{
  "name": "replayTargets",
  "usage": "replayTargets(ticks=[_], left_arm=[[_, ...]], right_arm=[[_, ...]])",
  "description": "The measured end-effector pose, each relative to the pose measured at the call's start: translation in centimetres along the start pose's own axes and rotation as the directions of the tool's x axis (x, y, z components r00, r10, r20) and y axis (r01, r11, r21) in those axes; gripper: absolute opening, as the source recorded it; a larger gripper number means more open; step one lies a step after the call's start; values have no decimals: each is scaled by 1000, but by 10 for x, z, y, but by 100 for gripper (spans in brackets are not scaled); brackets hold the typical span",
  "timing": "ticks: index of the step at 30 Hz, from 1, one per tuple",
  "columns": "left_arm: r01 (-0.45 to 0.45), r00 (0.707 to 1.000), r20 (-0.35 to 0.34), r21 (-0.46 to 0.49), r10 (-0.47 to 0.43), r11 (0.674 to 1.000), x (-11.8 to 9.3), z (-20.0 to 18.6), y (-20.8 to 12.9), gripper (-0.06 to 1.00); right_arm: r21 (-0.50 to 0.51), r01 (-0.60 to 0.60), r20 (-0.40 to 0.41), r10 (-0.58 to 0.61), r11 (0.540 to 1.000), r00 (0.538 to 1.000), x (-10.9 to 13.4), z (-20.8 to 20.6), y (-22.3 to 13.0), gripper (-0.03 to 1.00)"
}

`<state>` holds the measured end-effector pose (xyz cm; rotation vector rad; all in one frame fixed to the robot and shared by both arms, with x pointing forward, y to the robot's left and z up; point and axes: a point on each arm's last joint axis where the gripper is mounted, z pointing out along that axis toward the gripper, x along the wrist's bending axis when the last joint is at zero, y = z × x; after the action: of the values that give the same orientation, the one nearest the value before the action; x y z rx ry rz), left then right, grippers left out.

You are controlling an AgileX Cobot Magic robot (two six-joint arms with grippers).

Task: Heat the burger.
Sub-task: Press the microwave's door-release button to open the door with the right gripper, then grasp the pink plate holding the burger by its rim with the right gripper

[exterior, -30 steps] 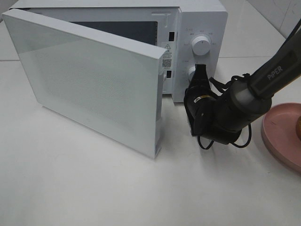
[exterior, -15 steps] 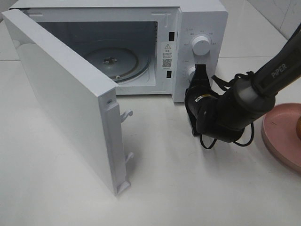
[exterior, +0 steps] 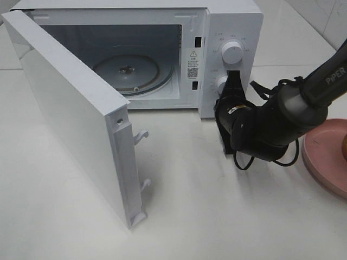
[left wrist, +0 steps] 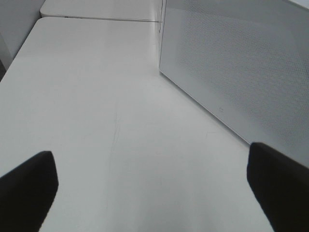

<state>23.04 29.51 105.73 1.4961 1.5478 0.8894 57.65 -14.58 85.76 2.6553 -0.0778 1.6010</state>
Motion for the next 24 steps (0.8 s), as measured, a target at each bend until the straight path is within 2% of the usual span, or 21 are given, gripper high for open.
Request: replayTargets(ticks=[10,12,18,20,21,23,24], left_arm=[[0,1000,0,0,0,1000,0,0,0,99],[0,1000,0,0,0,1000,0,0,0,99],[0,1000,0,0,0,1000,0,0,0,99],[0,1000,0,0,0,1000,0,0,0,99],[0,1000,0,0,0,1000,0,0,0,99],[0,1000,0,0,0,1000,0,0,0,99],[0,1000,0,0,0,1000,0,0,0,99]], right_arm=[[34,83,43,-84,996,996,5,-26,10,1],[77,147,82,-153,986,985,3,-38,14,1],[152,226,91,-241,962,966,6,-51,14,1],[223,298,88,-324,928,942,9,-59,11,1],[223,298,88,-324,928,942,9,-59,11,1],[325,419,66,-463,848,884,14,-69,6,1],[325,419,66,-463,848,884,14,-69,6,1]])
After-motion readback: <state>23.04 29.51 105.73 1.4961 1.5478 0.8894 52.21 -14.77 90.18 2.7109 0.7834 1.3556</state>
